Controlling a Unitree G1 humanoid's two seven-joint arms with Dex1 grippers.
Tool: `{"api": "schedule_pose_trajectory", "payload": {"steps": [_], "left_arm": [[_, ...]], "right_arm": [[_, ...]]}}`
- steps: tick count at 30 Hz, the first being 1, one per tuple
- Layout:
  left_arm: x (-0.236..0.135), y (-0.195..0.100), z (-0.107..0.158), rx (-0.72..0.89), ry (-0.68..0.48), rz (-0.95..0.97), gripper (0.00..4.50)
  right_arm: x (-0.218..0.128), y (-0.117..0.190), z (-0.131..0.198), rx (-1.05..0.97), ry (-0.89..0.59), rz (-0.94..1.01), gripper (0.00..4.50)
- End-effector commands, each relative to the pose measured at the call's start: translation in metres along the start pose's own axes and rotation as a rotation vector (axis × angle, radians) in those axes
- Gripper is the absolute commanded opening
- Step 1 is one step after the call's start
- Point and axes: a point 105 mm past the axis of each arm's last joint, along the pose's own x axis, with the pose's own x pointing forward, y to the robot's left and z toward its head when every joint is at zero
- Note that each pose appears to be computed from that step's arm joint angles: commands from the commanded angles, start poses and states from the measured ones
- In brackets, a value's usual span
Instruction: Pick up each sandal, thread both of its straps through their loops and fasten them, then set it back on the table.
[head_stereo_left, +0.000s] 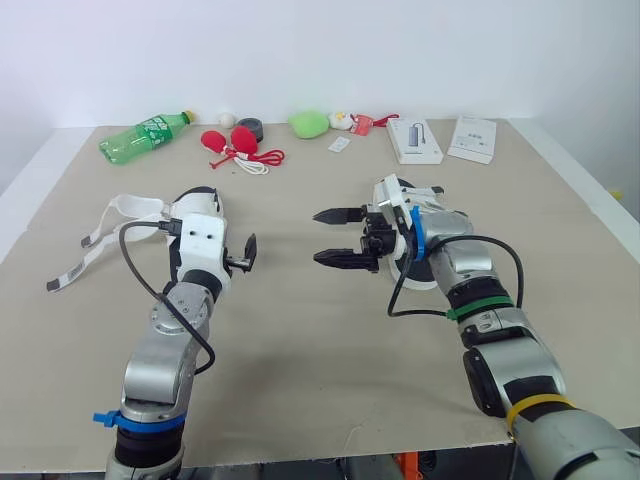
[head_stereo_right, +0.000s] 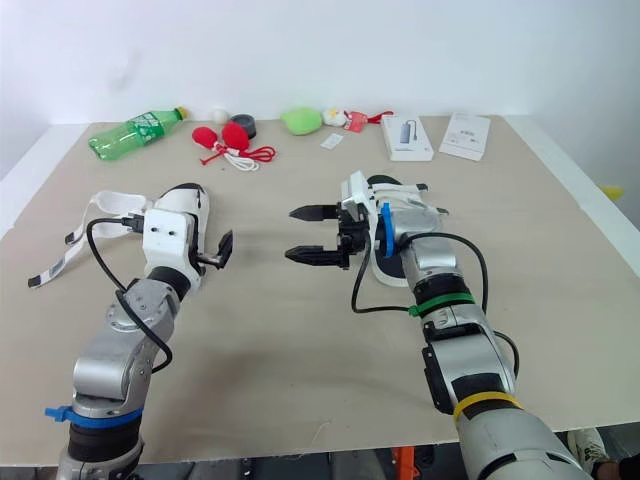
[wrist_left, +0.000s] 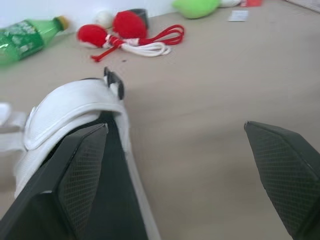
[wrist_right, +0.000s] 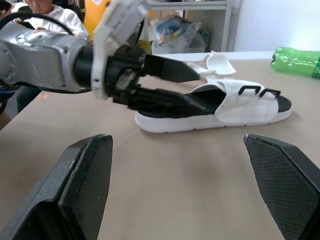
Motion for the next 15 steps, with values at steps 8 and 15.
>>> {"api": "schedule_pose_trajectory", "payload": {"steps": [8, 15], "left_arm": [[0.032, 0.006, -0.011, -0.071, 0.085, 0.013, 4.5], [0.046, 0.011, -0.014, -0.064, 0.095, 0.007, 4.5]], "right_arm": [[0.006, -0.006, 0.024, -0.075, -0.051, 0.014, 4.48], [0.008, -0.009, 0.021, -0.078, -0.028, -0.03, 4.48]]}}
